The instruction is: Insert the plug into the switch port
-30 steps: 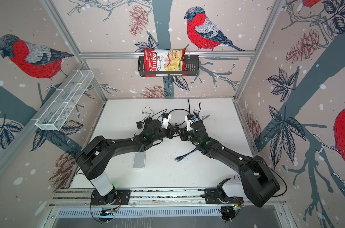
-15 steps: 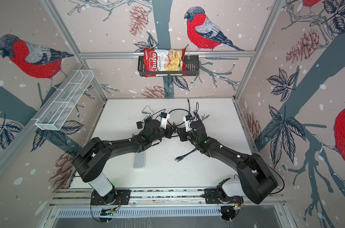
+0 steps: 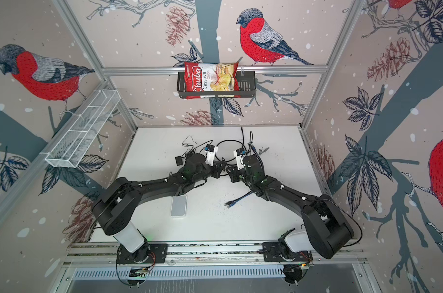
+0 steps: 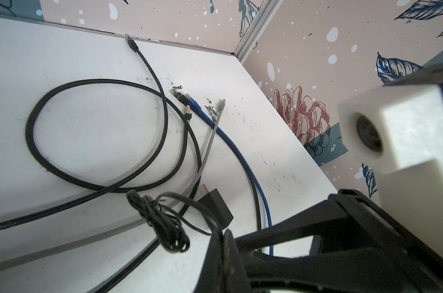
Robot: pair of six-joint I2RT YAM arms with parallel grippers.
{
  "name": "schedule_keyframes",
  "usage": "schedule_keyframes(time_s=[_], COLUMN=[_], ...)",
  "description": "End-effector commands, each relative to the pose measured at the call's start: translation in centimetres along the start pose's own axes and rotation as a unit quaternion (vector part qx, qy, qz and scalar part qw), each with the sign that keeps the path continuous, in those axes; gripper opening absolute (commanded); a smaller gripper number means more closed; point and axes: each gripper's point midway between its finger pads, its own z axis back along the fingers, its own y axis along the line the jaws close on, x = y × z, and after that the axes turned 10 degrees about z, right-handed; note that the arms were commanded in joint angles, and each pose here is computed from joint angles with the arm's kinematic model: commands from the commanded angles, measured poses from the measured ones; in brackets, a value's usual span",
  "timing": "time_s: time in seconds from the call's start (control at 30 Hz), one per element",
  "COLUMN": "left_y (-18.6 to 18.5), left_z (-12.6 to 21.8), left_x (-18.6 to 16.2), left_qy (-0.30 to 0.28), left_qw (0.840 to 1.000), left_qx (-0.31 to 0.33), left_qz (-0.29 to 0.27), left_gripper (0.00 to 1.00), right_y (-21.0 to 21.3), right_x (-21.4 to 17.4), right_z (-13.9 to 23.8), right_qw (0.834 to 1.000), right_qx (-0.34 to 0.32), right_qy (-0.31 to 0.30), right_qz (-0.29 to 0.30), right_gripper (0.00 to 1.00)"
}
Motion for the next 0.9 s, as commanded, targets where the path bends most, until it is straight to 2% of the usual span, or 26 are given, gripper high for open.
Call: schedule_keyframes(time_s=[0.0,0.33,0.87], left_y=[-0.3,-0.2,0.3], left_z=[0.1,0.0,-0.2], left_x=[0.4,0.4,-0.3], left_qy=[-0.006,-0.005,0.002], left_qw=[1.000,1.000,1.000], left_qx=[-0.004,-0.003,0.002], left_qz=[-0.006,-0.008,-0.004], left_gripper=[0.00,0.00,0.00], right_y=[0.9,1.7,1.9], right_x=[1.1,1.8,3.1], right_z=[-0.3,-0.7,-1.4], right_qw=[1.000,0.999,0.998], right_qx=[0.022,0.041,0.046], right_qy=[-0.015,-0.026,-0.048], right_qz=[0.004,0.000,-0.003], right_gripper=[0.23,0.24,0.18])
